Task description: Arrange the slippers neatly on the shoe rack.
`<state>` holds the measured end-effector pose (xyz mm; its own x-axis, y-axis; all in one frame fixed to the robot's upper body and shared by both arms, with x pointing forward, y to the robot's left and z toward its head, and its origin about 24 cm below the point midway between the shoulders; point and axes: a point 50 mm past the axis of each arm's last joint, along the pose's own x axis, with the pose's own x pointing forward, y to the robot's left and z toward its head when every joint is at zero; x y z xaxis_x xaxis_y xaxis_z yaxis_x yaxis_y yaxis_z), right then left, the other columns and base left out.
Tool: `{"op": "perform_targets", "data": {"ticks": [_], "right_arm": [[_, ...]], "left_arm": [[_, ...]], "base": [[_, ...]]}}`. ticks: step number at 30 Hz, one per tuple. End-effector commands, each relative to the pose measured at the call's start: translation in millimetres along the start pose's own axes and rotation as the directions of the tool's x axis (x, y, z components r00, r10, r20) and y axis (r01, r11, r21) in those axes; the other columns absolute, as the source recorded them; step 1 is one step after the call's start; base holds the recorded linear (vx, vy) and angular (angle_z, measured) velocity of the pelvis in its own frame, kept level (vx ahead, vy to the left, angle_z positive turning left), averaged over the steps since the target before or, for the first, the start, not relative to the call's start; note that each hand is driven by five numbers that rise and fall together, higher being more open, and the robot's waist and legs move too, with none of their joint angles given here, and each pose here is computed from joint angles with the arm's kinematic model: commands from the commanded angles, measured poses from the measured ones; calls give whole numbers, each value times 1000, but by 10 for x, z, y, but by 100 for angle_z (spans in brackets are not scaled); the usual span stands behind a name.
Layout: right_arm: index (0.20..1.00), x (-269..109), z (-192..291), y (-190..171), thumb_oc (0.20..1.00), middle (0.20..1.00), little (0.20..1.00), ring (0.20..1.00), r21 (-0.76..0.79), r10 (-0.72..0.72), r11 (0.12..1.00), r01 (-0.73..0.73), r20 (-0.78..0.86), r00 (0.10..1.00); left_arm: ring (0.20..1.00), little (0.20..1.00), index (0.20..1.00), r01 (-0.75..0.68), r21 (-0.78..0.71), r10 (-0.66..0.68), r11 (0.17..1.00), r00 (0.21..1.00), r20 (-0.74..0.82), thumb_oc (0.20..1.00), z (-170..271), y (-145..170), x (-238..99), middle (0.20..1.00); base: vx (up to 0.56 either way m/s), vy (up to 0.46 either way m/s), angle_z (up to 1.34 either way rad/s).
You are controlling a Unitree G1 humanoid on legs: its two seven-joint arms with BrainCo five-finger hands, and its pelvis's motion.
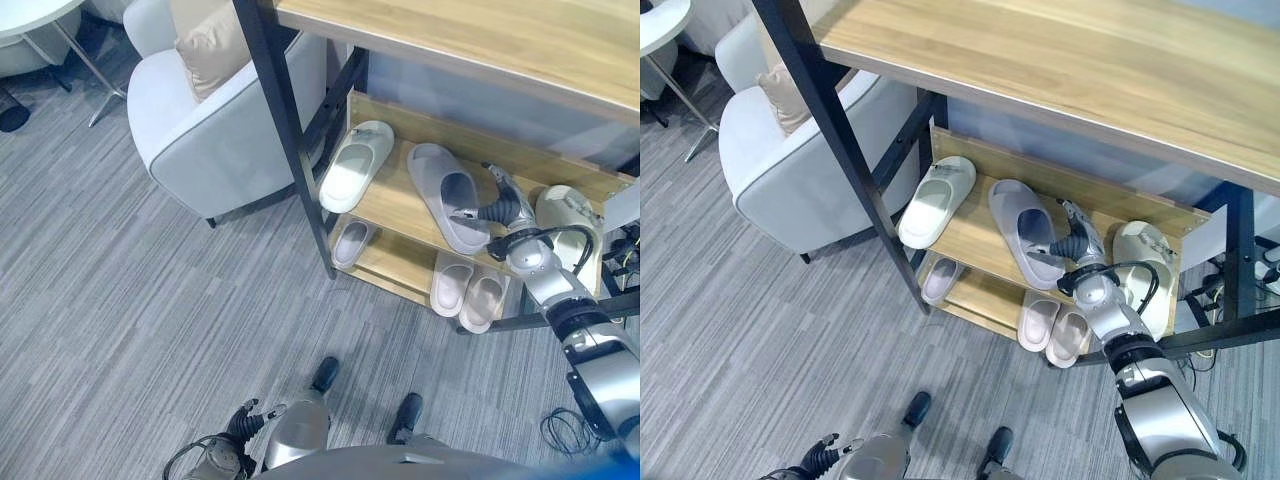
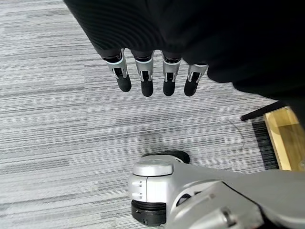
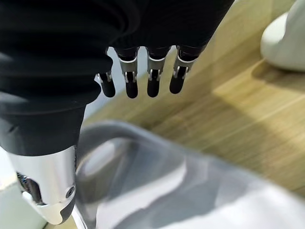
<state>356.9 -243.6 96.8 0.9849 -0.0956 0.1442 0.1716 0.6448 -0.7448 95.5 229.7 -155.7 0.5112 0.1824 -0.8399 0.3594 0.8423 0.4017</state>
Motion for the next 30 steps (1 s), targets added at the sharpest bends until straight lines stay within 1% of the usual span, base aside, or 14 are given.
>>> {"op": "perform_targets", "data": {"ticks": [1, 4, 7, 10, 14, 15, 16, 17, 18, 20, 25, 27, 30], "right_arm": [[1000, 127, 160, -371, 1000, 1000, 1000, 1000, 31, -132, 991, 131, 71, 989], [1000, 210, 200, -546, 1000, 1000, 1000, 1000, 69, -216, 975, 212, 55, 975], [1000, 242, 215, -620, 1000, 1000, 1000, 1000, 61, -235, 971, 232, 54, 970], [1000, 272, 212, -674, 1000, 1000, 1000, 1000, 89, -260, 962, 256, 34, 965], [1000, 317, 260, -657, 1000, 1000, 1000, 1000, 78, -242, 968, 238, 40, 969], [812, 325, 275, -645, 812, 812, 812, 812, 70, -234, 970, 231, 46, 971], [533, 375, 461, -625, 533, 533, 533, 533, 83, -212, 975, 204, 105, 972], [404, 397, 418, -677, 404, 404, 404, 404, 70, -222, 974, 217, 78, 972], [200, 399, 362, -674, 200, 200, 200, 200, 57, -213, 976, 210, 54, 976], [200, 401, 281, -672, 200, 200, 200, 200, 51, -209, 977, 208, 10, 978], [200, 371, 214, -687, 200, 200, 200, 200, 73, -246, 966, 247, -18, 969], [200, 335, 234, -730, 200, 200, 200, 200, 97, -292, 952, 291, 4, 956], [200, 281, 254, -696, 200, 200, 200, 200, 116, -301, 948, 295, 33, 953]], "left_arm": [[1000, 1000, 1000, 20, 32, -19, 999, 1000, -17, 1000, -5, -107, 2, 1000], [1000, 1000, 1000, -1, 4, 1, 1000, 1000, -12, 1000, 21, -83, 13, 1000], [1000, 1000, 1000, -9, -4, 9, 1000, 1000, -9, 1000, 24, -70, 14, 1000], [1000, 1000, 1000, -17, -7, 17, 1000, 1000, -5, 1000, 25, -60, 14, 1000], [1000, 1000, 1000, -27, -7, 27, 1000, 1000, 1, 1000, 32, -32, 18, 1000], [1000, 1000, 1000, -29, -6, 29, 1000, 1000, 5, 1000, 39, -19, 21, 1000], [1000, 1000, 1000, -67, -43, 70, 997, 996, 49, 1000, 332, 156, 125, 1000], [1000, 1000, 1000, -64, -47, 67, 997, 996, 56, 1000, 306, 156, 113, 1000], [1000, 1000, 1000, -62, -51, 65, 997, 997, 46, 1000, 245, 145, 95, 1000], [1000, 1000, 1000, -56, -52, 58, 997, 998, 29, 1000, 159, 129, 71, 1000], [1000, 1000, 1000, -50, -47, 50, 998, 999, 6, 1000, 79, 140, 53, 1000], [1000, 1000, 1000, -58, -53, 57, 997, 998, -3, 1000, 58, 158, 49, 1000], [1000, 1000, 1000, -74, -66, 73, 995, 997, -10, 1000, 76, 213, 63, 1000]], "base": [[0, 0, 0], [26, 21, 0], [13, 6, 0], [11, 0, 1], [17, -4, 3], [0, 0, 0], [0, 0, 0], [0, 0, 0], [0, 0, 0], [-1, -3, 5], [-1, -3, 10], [0, 0, 0], [0, 0, 0]]}}
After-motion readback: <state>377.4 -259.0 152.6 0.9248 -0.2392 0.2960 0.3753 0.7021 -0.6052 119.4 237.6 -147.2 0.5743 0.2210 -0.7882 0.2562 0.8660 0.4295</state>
